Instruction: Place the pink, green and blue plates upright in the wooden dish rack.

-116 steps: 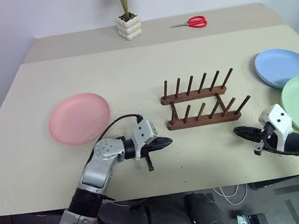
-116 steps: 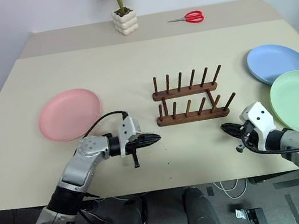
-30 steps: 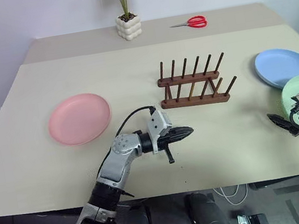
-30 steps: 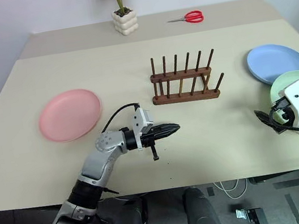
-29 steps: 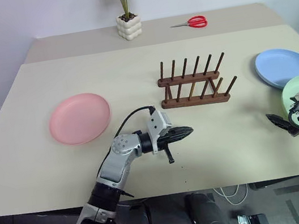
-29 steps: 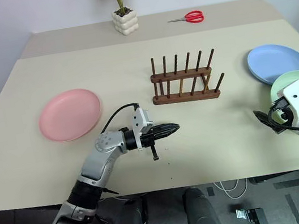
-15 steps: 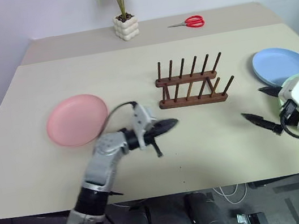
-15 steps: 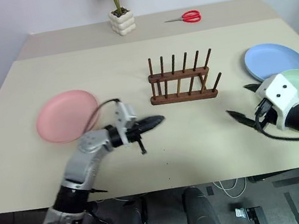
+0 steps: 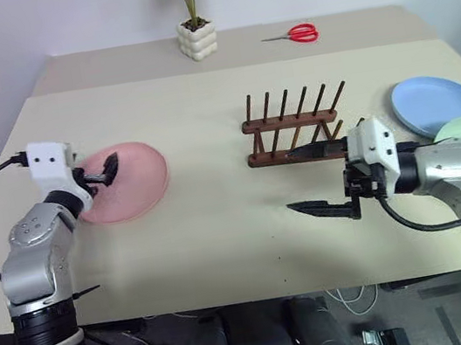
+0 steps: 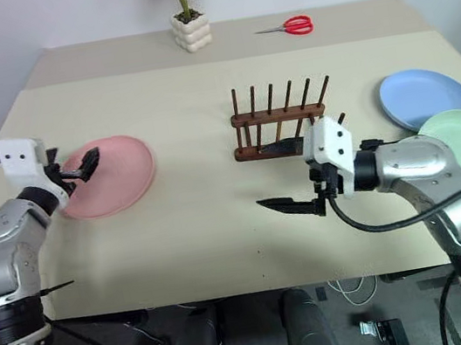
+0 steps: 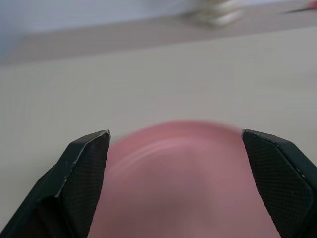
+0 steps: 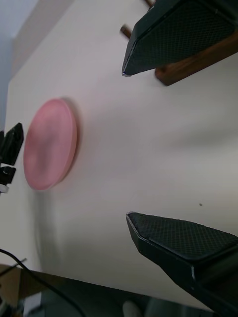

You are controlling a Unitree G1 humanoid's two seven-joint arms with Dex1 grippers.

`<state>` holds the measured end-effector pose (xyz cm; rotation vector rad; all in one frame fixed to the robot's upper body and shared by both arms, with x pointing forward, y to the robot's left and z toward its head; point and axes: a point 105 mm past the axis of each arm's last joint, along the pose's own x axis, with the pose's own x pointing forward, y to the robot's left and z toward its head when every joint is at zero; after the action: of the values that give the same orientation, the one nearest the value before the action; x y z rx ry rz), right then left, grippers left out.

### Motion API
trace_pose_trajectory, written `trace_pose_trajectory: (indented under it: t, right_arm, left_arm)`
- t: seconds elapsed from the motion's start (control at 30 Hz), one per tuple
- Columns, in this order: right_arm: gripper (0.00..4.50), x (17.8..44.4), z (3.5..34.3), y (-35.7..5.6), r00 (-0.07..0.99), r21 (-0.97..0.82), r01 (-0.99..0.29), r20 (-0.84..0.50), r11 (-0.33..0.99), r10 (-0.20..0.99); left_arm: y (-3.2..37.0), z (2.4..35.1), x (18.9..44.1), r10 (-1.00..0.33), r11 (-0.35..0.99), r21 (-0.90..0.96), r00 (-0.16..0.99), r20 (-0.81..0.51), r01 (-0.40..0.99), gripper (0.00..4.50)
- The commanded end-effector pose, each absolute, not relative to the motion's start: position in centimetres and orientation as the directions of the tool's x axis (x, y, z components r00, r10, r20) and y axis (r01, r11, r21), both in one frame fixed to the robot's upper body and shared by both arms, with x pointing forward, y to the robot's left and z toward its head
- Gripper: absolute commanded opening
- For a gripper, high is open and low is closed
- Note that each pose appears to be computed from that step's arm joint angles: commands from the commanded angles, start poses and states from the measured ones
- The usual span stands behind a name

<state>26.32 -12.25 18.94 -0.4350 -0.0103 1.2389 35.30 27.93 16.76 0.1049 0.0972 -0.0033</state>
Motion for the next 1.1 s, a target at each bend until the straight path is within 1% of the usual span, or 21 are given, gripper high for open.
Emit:
trace_pose_trajectory:
  t: [0.03,0.1,0.23,0.33,0.37,0.43,0.47,0.5,0.57,0.6,0.67,0.83,0.97,1.0,1.03,1.07,1.1]
  right_arm:
    - [4.50,26.5,19.9,-11.4,0.292,-0.375,-0.904,-0.189,0.206,0.938]
    - [4.50,26.6,20.0,-10.8,0.263,-0.373,-0.909,-0.176,0.183,0.949]
    - [4.50,26.8,19.4,-10.8,0.265,-0.369,-0.911,-0.182,0.185,0.947]
    - [4.50,26.7,19.1,-10.9,0.281,-0.360,-0.910,-0.173,0.205,0.944]
    - [4.50,26.7,18.9,-11.0,0.288,-0.359,-0.909,-0.171,0.213,0.942]
    - [4.50,26.7,18.8,-11.0,0.297,-0.359,-0.907,-0.169,0.222,0.940]
    - [4.50,26.7,18.7,-11.0,0.304,-0.359,-0.905,-0.169,0.229,0.938]
    - [4.50,26.7,18.7,-11.1,0.309,-0.358,-0.904,-0.168,0.234,0.936]
    - [4.50,26.7,18.6,-11.1,0.321,-0.360,-0.900,-0.166,0.245,0.933]
    - [4.50,26.7,18.5,-11.1,0.324,-0.360,-0.899,-0.165,0.249,0.932]
    - [4.50,26.8,18.4,-11.0,0.326,-0.360,-0.899,-0.164,0.251,0.931]
    - [4.50,27.2,18.6,-11.0,0.342,-0.385,-0.885,-0.159,0.261,0.926]
    - [4.50,28.4,19.4,-11.0,0.384,-0.435,-0.850,-0.129,0.296,0.914]
    - [4.50,28.9,19.8,-10.9,0.401,-0.463,-0.832,-0.118,0.307,0.908]
    - [4.50,29.6,20.5,-10.6,0.423,-0.521,-0.793,-0.098,0.316,0.901]
    - [4.50,30.0,21.0,-10.3,0.435,-0.561,-0.764,-0.083,0.318,0.897]
    - [4.50,30.3,21.3,-10.1,0.441,-0.587,-0.744,-0.073,0.319,0.894]
  left_arm:
    - [30.1,16.4,34.9,0.130,0.987,0.111,0.977,-0.169,-0.112,4.44]
    - [30.9,15.3,34.9,0.175,0.980,0.136,0.955,-0.238,-0.145,4.44]
    - [31.8,14.3,35.0,0.214,0.976,0.091,0.931,-0.294,-0.196,4.44]
    - [31.9,13.2,35.2,0.194,0.980,0.031,0.918,-0.345,-0.195,4.44]
    - [32.0,12.8,35.3,0.191,0.980,0.025,0.915,-0.356,-0.195,4.22]
    - [32.4,12.5,35.4,0.204,0.978,0.030,0.910,-0.361,-0.207,3.62]
    - [32.5,12.5,35.5,0.208,0.977,0.029,0.912,-0.355,-0.211,3.19]
    - [32.5,12.6,35.5,0.209,0.977,0.028,0.914,-0.349,-0.213,2.63]
    - [32.2,12.9,35.8,0.198,0.979,0.017,0.924,-0.327,-0.203,1.66]
    - [32.1,13.0,35.8,0.197,0.979,0.016,0.927,-0.319,-0.202,1.06]
    - [31.9,13.2,36.0,0.193,0.980,0.015,0.933,-0.304,-0.198,0.06]
    - [31.2,14.1,36.2,0.169,0.985,0.014,0.954,-0.248,-0.171,0.02]
    - [29.6,17.8,36.7,0.127,0.990,0.072,0.990,-0.057,-0.123,0.02]
    - [29.1,19.1,36.8,0.120,0.992,0.048,0.993,0.011,-0.120,0.02]
    - [28.0,21.6,36.8,0.096,0.994,0.036,0.988,0.123,-0.101,0.02]
    - [27.3,23.3,36.6,0.080,0.996,0.029,0.977,0.199,-0.087,0.02]
    - [26.9,24.3,36.5,0.070,0.997,0.026,0.967,0.246,-0.078,0.02]
